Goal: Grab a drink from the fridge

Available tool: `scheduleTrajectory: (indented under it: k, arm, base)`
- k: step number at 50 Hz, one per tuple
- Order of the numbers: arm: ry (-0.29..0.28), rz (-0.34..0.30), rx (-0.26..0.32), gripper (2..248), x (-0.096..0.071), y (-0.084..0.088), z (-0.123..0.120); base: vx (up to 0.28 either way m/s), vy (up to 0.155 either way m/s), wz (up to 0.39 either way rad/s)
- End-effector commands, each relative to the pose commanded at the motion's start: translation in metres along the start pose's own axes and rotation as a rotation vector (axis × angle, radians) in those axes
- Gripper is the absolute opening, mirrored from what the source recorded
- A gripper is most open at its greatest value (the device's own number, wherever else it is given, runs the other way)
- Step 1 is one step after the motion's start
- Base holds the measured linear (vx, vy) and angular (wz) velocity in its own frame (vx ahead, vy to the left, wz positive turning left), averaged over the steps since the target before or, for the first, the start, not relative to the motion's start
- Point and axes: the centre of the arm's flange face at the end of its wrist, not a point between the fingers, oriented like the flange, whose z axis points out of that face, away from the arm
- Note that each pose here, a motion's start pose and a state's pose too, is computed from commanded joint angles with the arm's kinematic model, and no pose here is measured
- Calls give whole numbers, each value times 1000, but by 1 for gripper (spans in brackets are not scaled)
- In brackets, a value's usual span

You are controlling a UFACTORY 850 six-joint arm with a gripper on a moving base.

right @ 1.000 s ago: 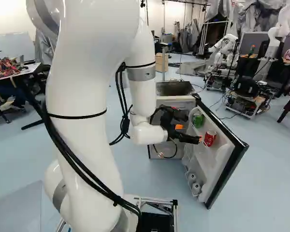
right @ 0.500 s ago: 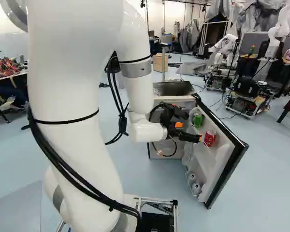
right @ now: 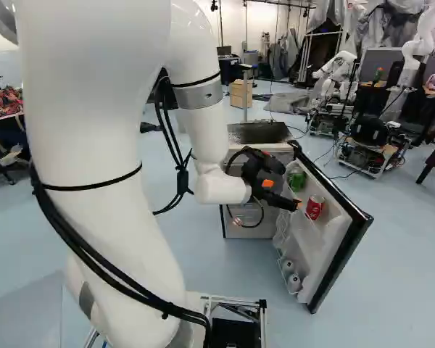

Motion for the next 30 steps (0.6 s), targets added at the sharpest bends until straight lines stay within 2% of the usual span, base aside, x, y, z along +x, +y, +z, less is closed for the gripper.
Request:
scheduleTrajectory:
  k: [30]
  arm:
    - [-113, 176, -79, 247, 21, -13, 2]
  base:
    - [0, 0, 0]
